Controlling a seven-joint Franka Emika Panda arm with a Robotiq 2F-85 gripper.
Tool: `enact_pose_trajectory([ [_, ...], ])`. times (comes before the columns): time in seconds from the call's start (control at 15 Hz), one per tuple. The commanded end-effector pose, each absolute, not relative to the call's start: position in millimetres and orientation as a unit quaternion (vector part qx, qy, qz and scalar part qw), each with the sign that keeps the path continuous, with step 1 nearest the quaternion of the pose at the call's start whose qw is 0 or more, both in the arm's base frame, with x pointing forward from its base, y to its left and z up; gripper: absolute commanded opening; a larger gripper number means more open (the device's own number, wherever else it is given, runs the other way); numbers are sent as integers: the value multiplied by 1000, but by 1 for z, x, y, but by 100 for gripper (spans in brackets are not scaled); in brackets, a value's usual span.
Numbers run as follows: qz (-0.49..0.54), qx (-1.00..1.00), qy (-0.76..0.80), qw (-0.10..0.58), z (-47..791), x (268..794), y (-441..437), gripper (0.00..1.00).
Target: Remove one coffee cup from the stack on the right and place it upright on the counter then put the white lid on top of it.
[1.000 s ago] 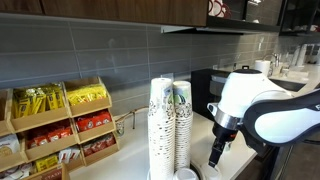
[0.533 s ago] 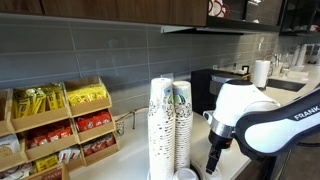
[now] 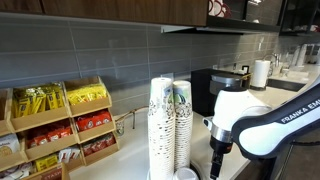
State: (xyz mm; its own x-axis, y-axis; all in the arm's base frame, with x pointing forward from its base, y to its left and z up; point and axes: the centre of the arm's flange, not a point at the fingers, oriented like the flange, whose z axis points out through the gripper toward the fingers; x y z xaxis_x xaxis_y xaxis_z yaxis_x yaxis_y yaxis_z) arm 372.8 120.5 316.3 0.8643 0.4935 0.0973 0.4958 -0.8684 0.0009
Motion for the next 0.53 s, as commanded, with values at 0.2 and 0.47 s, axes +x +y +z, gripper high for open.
enact_pose_trajectory([
  [0.2, -30, -962, -270, 14, 292, 369, 113, 100],
  [0.47, -32, -963, -269, 9, 290, 370, 112, 100],
])
